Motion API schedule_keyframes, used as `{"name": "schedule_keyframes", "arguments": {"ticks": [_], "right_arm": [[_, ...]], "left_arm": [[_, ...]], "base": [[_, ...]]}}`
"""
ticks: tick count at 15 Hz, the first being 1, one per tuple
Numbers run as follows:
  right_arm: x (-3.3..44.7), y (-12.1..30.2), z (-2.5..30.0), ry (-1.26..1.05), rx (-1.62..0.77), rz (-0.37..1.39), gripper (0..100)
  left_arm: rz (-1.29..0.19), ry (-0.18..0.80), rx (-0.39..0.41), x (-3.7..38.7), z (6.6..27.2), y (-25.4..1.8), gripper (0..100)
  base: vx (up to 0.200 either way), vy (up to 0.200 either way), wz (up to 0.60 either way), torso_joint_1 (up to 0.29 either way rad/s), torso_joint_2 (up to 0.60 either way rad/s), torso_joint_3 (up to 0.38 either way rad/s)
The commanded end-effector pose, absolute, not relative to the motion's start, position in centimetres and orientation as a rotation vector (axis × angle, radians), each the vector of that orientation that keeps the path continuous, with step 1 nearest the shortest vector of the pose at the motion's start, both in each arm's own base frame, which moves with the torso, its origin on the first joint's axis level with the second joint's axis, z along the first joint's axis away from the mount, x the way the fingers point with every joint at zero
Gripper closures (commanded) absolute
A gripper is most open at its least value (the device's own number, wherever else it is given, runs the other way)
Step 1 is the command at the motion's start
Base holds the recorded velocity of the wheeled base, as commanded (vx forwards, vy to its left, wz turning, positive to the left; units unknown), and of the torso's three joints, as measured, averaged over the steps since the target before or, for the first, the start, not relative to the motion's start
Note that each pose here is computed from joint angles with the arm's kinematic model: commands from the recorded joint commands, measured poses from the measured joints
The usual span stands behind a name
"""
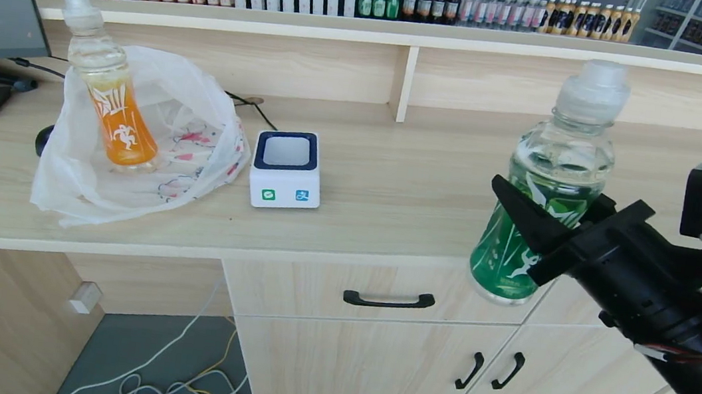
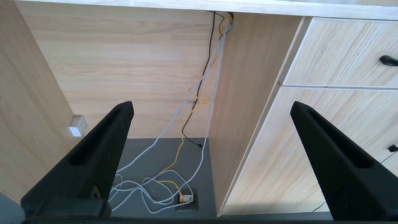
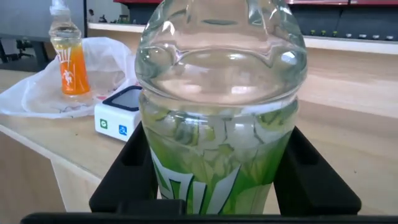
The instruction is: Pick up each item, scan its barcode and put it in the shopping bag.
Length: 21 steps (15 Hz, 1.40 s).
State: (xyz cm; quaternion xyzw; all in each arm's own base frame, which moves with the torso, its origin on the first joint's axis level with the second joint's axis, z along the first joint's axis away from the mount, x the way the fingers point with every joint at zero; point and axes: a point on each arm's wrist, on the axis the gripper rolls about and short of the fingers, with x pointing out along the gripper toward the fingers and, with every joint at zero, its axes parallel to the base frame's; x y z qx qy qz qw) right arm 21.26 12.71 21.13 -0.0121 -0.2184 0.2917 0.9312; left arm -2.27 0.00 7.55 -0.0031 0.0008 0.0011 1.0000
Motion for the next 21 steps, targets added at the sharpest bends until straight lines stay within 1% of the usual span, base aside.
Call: {"name": "schedule_keyframes", "arguments": {"ticks": [1, 6, 14, 21], "right_arm": [[21.8, 12.5, 22.0, -0.480, -0.015, 0.569, 100], [22.0, 12.6, 23.0, -0.510, 0.032, 0.557, 100], [22.0, 12.6, 23.2, -0.517, 0.035, 0.557, 100], [21.7, 12.4, 24.0, -0.544, 0.058, 0.558, 100]], "left_arm": [[0.003, 0.002, -0.006, -2.3, 7.6, 0.0, 0], [0.003, 0.002, -0.009, -2.3, 7.6, 0.0, 0], [0.003, 0.003, -0.012, -2.3, 7.6, 0.0, 0], [0.003, 0.002, -0.012, -2.3, 7.6, 0.0, 0]], "base": [[0.000, 0.000, 0.00, 0.000, 0.00, 0.000], [0.000, 0.000, 0.00, 0.000, 0.00, 0.000], [0.000, 0.200, 0.00, 0.001, 0.00, 0.002], [0.000, 0.200, 0.00, 0.004, 0.00, 0.002]]}}
